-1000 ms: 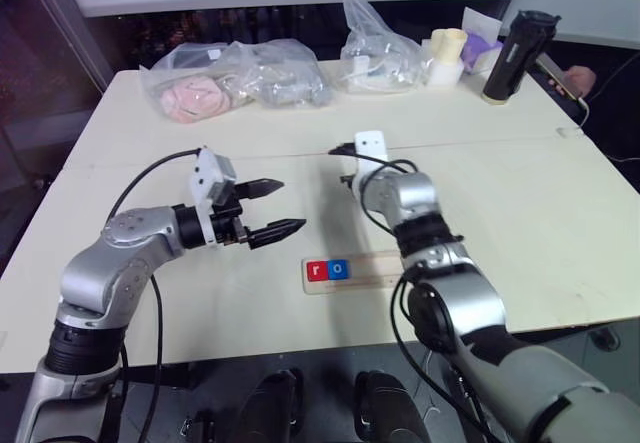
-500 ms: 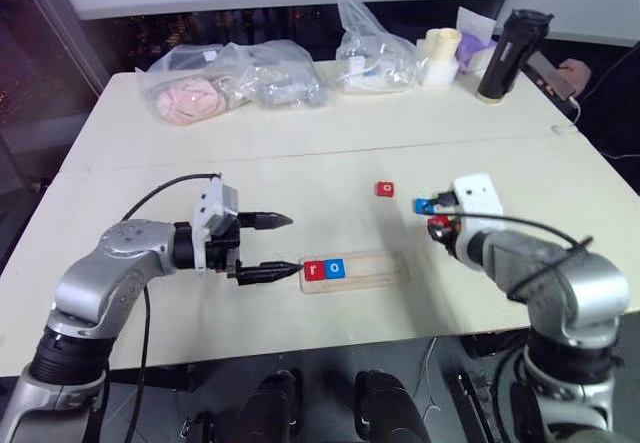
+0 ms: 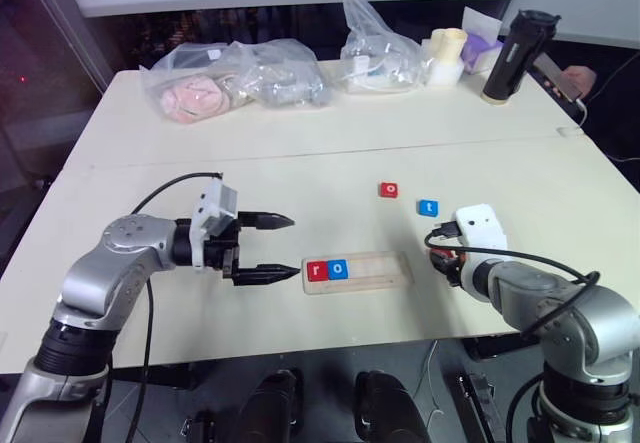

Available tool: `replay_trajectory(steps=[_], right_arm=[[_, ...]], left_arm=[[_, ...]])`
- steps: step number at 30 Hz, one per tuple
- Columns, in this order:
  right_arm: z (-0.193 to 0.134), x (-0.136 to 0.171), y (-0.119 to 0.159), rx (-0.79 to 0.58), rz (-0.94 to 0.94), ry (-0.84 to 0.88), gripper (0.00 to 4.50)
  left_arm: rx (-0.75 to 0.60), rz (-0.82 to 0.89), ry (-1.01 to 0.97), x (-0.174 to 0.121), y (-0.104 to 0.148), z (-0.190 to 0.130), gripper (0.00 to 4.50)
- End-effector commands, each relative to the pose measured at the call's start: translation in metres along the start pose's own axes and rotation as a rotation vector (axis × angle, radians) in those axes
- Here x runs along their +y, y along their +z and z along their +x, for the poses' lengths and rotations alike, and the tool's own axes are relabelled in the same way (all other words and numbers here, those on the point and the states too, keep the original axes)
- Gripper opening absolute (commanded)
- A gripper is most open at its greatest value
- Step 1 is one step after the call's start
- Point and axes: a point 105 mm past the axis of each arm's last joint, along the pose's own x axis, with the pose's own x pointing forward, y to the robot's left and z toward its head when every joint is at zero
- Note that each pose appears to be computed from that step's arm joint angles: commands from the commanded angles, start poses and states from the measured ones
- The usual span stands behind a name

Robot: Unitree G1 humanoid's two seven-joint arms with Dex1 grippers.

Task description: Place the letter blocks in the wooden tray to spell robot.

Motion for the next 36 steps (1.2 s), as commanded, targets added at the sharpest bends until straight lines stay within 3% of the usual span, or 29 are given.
replay_trajectory(steps=[1,4,6,9,12,22,34,36], right_arm=[[-0.008,-0.003,0.01,-0.031,-0.031,0.036,4.43],[-0.038,0.008,0.056,-0.18,-0.281,0.267,4.43],[-0.052,0.012,0.067,-0.245,-0.432,0.378,4.43],[-0.053,-0.002,0.064,-0.294,-0.714,0.459,4.43],[-0.042,-0.021,0.05,-0.233,-0.836,0.563,4.43],[0.008,-0.054,0.014,-0.075,-0.894,0.718,4.43],[0.024,-0.051,0.008,-0.075,-0.805,0.753,4.43],[0.023,-0.048,0.008,-0.08,-0.8,0.764,3.62]], left_arm=[[-0.008,0.032,-0.003,0.001,0.006,0.001,4.5],[-0.007,0.03,-0.009,0.001,0.006,0.001,4.5],[-0.007,0.032,-0.011,0.001,0.006,0.001,4.5],[-0.015,0.033,-0.009,0.003,0.008,0.002,4.5],[-0.015,0.039,-0.013,0.004,0.009,0.003,4.5],[-0.029,0.055,-0.011,0.0,0.013,0.006,4.5],[-0.019,0.055,-0.001,-0.002,0.012,0.005,4.5],[-0.019,0.055,0.0,-0.002,0.012,0.005,4.5]])
